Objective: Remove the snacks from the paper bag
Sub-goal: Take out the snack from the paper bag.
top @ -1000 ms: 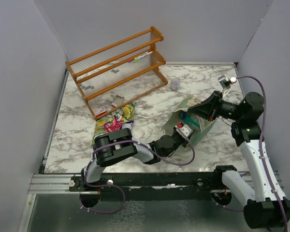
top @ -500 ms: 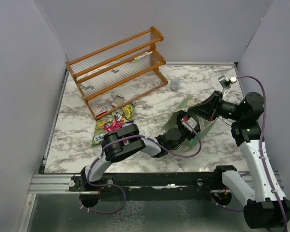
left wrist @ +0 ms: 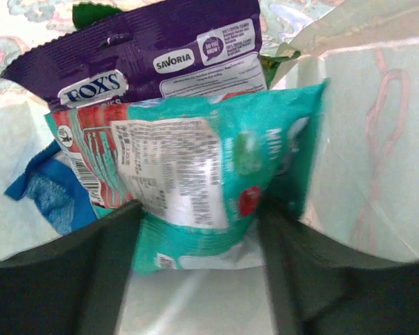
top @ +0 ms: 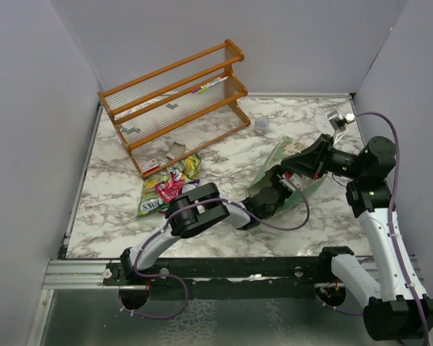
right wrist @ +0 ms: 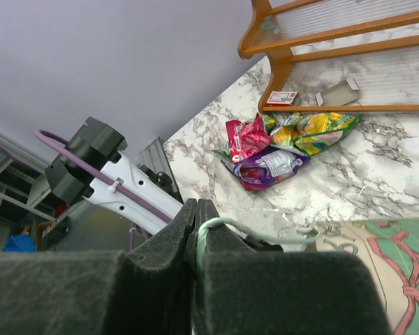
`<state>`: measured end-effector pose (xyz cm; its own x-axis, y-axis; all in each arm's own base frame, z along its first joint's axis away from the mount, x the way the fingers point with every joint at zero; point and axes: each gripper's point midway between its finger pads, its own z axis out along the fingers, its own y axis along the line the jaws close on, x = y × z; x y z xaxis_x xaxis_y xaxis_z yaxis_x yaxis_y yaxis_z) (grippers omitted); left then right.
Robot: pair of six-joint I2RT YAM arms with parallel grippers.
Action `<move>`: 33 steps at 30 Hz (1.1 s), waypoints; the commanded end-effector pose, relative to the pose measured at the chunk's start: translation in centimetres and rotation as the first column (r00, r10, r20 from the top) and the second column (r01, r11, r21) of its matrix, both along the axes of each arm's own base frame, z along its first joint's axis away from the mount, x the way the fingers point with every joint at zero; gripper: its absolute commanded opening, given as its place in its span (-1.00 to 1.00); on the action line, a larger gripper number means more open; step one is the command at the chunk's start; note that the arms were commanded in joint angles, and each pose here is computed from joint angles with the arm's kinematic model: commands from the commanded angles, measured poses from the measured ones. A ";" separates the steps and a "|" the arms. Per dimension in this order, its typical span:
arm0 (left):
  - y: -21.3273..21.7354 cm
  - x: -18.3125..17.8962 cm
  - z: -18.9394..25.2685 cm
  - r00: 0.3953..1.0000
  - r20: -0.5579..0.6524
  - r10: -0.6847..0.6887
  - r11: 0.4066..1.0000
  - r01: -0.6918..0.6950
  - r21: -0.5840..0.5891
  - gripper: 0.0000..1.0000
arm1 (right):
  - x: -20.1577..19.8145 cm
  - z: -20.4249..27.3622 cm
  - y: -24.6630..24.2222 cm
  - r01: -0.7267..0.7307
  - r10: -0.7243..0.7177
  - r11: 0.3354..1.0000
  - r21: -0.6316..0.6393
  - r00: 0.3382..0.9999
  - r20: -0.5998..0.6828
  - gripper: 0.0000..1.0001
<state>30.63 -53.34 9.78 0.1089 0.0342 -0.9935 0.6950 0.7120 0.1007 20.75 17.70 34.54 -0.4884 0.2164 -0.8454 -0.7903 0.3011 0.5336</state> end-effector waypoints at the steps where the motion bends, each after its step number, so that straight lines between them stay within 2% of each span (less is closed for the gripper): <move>1: 2.4 2.5 -1.2 0.995 0.012 0.094 0.991 -0.095 0.089 -0.01 | -1.1 2.5 0.2 -0.018 0.017 1.000 0.008 0.997 0.078 -0.96; 6: 3.3 1.9 1.5 0.996 0.033 0.085 0.993 -0.087 0.079 -0.65 | -1.0 2.4 0.1 -0.009 0.009 1.000 0.004 0.996 0.084 -0.96; 12: 4.5 -0.4 5.3 0.999 0.011 0.046 0.998 -0.046 0.052 -0.91 | -0.4 2.0 -0.2 0.036 -0.035 0.999 -0.013 0.995 0.089 -0.96; 17: 6.1 -3.3 6.6 0.999 -0.039 -0.008 0.997 0.010 0.075 -1.00 | 1.0 1.6 -0.9 0.142 -0.139 0.990 -0.027 0.987 0.081 -0.96; 21: 7.2 -6.7 7.8 0.982 -0.125 -0.141 0.986 0.150 0.072 -1.00 | 2.1 1.6 -1.5 0.215 -0.211 0.976 -0.034 0.973 0.097 -0.96; 25: 8.7 -11.0 10.1 0.933 -0.171 -0.317 0.945 0.327 0.031 -1.00 | 3.6 1.6 -2.3 0.299 -0.293 0.953 -0.043 0.950 0.111 -0.96; 29: 10.5 -15.6 13.5 0.850 -0.160 -0.502 0.862 0.507 -0.009 -1.00 | 4.7 1.3 -2.9 0.349 -0.340 0.935 -0.062 0.933 0.121 -0.96; 31: 12.0 -17.3 15.1 0.821 -0.143 -0.553 0.830 0.557 -0.015 -1.00 | 5.3 1.1 -3.3 0.377 -0.367 0.923 -0.072 0.922 0.121 -0.96; 33: 13.9 -17.9 17.1 0.827 -0.105 -0.552 0.832 0.555 0.004 -1.00 | 5.5 1.1 -3.6 0.398 -0.386 0.914 -0.083 0.914 0.127 -0.96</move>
<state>16.64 -41.68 22.62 -0.0179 0.0778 -0.9968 0.9360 0.3517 0.0106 25.06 15.21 34.99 -0.3412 0.2825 -0.8965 -0.6922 0.5697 0.4430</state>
